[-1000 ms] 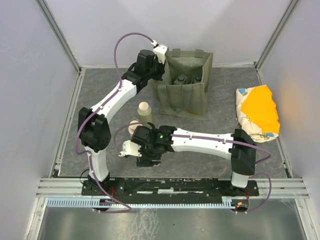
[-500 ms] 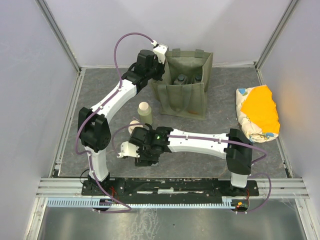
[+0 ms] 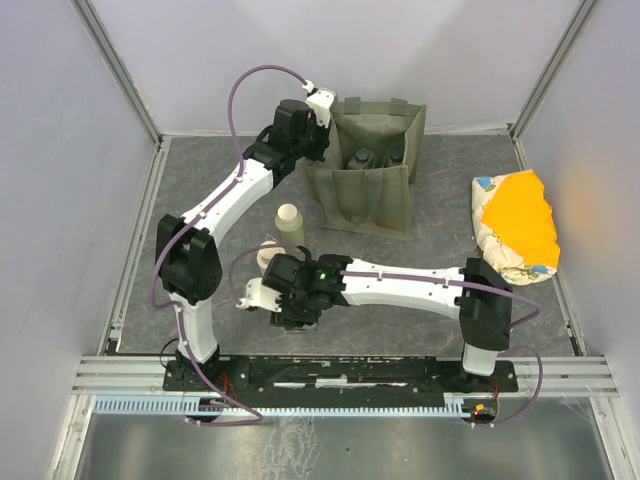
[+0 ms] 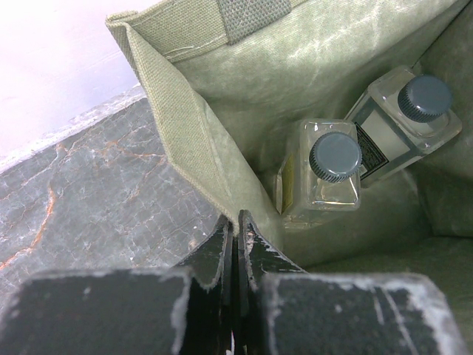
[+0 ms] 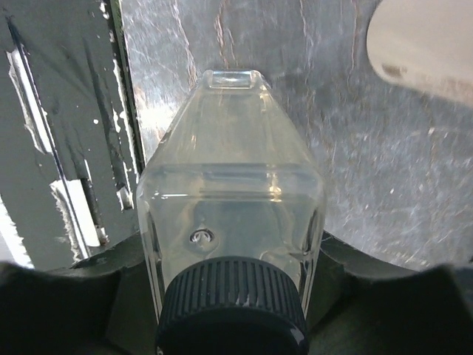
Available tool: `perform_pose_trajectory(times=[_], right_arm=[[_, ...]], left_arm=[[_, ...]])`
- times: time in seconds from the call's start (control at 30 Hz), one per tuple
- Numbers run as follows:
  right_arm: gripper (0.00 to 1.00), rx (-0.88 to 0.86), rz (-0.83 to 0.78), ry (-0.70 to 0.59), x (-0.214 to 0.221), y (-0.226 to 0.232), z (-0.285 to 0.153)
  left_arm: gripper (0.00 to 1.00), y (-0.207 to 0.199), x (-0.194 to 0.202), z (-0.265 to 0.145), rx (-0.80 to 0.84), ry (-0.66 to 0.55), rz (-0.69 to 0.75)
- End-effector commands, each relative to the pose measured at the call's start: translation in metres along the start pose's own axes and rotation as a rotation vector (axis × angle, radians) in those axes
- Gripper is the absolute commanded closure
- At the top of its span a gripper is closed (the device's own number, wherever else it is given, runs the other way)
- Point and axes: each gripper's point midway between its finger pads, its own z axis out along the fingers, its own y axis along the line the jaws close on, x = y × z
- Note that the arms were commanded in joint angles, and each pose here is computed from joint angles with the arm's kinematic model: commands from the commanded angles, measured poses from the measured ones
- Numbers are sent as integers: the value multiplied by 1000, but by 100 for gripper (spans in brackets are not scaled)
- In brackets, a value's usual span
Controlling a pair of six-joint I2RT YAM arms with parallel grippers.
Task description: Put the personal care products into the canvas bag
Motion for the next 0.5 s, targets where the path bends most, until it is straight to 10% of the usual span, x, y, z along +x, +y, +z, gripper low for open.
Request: perform_pose_trajectory(times=[0.0, 0.47], right_arm=[[100, 121, 179, -110, -12, -27, -50], [100, 481, 672, -195, 25, -102, -248]], left_arm=[[97, -6, 18, -1, 35, 55, 16], [97, -5, 21, 0, 46, 64, 23]])
